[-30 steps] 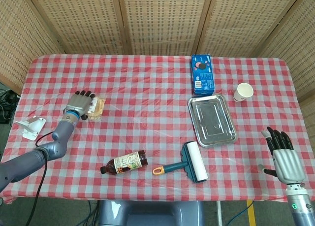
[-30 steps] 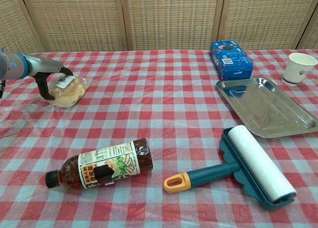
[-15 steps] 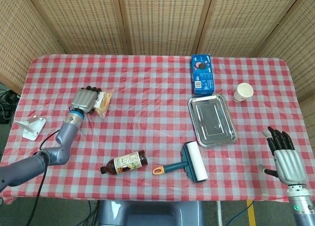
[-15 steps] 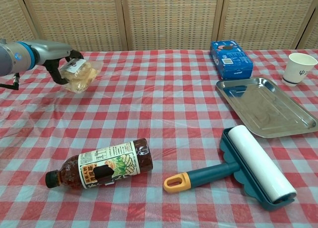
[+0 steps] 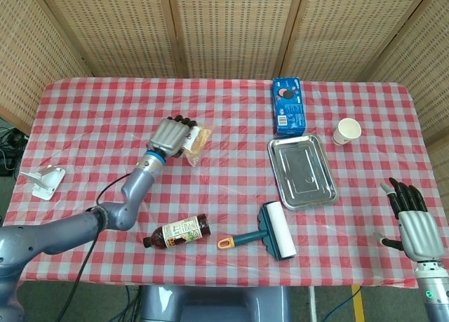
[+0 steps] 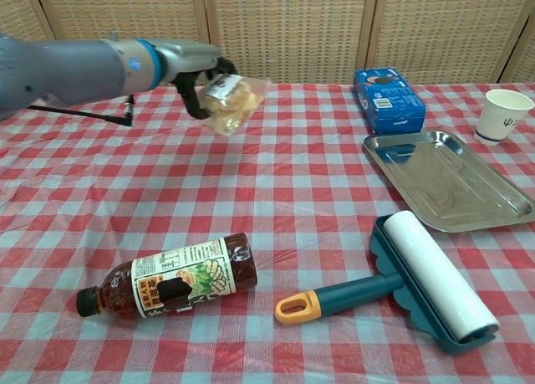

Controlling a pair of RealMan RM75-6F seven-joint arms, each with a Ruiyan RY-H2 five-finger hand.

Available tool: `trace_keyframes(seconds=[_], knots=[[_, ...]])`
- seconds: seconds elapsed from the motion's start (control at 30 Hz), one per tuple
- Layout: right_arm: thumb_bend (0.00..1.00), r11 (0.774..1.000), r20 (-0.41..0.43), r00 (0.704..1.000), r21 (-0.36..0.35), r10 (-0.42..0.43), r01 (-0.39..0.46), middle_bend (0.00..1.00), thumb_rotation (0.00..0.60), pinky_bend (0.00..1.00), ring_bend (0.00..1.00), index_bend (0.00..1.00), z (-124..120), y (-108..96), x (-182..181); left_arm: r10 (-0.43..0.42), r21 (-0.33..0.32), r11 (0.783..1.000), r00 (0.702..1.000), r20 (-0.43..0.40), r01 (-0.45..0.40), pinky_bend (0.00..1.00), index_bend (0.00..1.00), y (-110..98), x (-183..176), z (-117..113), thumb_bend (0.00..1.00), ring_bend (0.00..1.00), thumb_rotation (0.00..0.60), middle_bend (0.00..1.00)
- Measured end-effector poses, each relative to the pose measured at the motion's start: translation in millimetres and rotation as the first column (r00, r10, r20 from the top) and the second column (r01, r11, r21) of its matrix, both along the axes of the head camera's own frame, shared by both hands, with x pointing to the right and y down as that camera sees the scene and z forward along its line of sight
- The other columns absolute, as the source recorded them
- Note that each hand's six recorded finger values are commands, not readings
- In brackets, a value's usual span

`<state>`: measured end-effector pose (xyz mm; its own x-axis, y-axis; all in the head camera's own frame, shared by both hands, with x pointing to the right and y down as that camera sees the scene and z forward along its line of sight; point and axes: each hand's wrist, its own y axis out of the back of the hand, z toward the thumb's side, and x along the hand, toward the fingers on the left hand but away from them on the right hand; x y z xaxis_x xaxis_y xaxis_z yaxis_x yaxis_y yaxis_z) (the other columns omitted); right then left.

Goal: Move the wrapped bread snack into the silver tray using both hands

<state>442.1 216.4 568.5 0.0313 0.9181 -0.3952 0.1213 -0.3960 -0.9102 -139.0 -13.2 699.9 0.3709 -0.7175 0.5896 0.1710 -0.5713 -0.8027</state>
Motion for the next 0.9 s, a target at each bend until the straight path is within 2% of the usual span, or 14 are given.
trace_keyframes(seconds=[0.1, 0.17, 0.2, 0.3, 0.33, 0.53, 0.73, 0.9], knots=[[0.05, 1.000, 0.000, 1.000, -0.004, 0.024, -0.024, 0.00, 0.600, 0.00, 0.00, 0.00, 0.1, -1.0, 7.0, 0.031, -0.016, 0.999, 0.999, -0.033, -0.031, 0.28, 0.39, 4.4, 40.9, 3.3, 0.54, 0.15, 0.600, 0.15], [0.05, 0.999, 0.000, 0.999, -0.004, 0.033, -0.033, 0.00, 0.600, 0.00, 0.00, 0.00, -0.7, -1.7, 10.7, 0.043, -0.021, 0.999, 0.998, -0.046, -0.044, 0.27, 0.32, 6.6, 63.2, 6.2, 0.52, 0.13, 0.600, 0.11], [0.05, 0.999, -0.001, 0.999, -0.002, 0.035, -0.035, 0.00, 0.600, 0.00, 0.00, 0.00, -1.2, -2.0, 12.1, 0.047, -0.023, 0.999, 0.998, -0.051, -0.048, 0.25, 0.27, 7.9, 72.2, 7.4, 0.48, 0.11, 0.600, 0.08], [0.05, 0.999, -0.003, 0.999, 0.001, 0.041, -0.041, 0.00, 0.600, 0.00, 0.00, 0.00, -2.1, -2.4, 14.7, 0.059, -0.033, 0.998, 0.996, -0.068, -0.061, 0.08, 0.05, 13.6, 97.5, 11.0, 0.28, 0.01, 0.600, 0.00], [0.05, 0.999, -0.003, 0.999, 0.000, 0.044, -0.044, 0.00, 0.600, 0.00, 0.00, 0.00, -2.4, -2.3, 15.9, 0.064, -0.037, 0.997, 0.995, -0.072, -0.067, 0.03, 0.01, 16.1, 103.9, 12.2, 0.24, 0.00, 0.600, 0.00], [0.05, 0.998, -0.008, 0.998, 0.000, 0.057, -0.057, 0.00, 0.600, 0.00, 0.00, 0.00, -3.4, -0.9, 21.3, 0.106, -0.035, 0.994, 0.992, -0.065, -0.108, 0.00, 0.00, 29.6, 127.4, 19.9, 0.19, 0.00, 0.600, 0.00], [0.05, 0.998, -0.012, 0.998, 0.006, 0.056, -0.056, 0.00, 0.600, 0.00, 0.00, 0.00, -4.6, -0.2, 21.2, 0.073, -0.042, 0.996, 0.995, -0.061, -0.075, 0.00, 0.00, 21.2, 109.2, 21.5, 0.19, 0.00, 0.600, 0.00], [0.05, 0.999, -0.015, 0.999, 0.002, 0.049, -0.049, 0.00, 0.600, 0.00, 0.00, 0.00, -3.1, 0.3, 19.1, 0.033, -0.027, 0.999, 0.996, -0.081, -0.035, 0.00, 0.00, 13.1, 85.4, 13.2, 0.19, 0.00, 0.600, 0.00]])
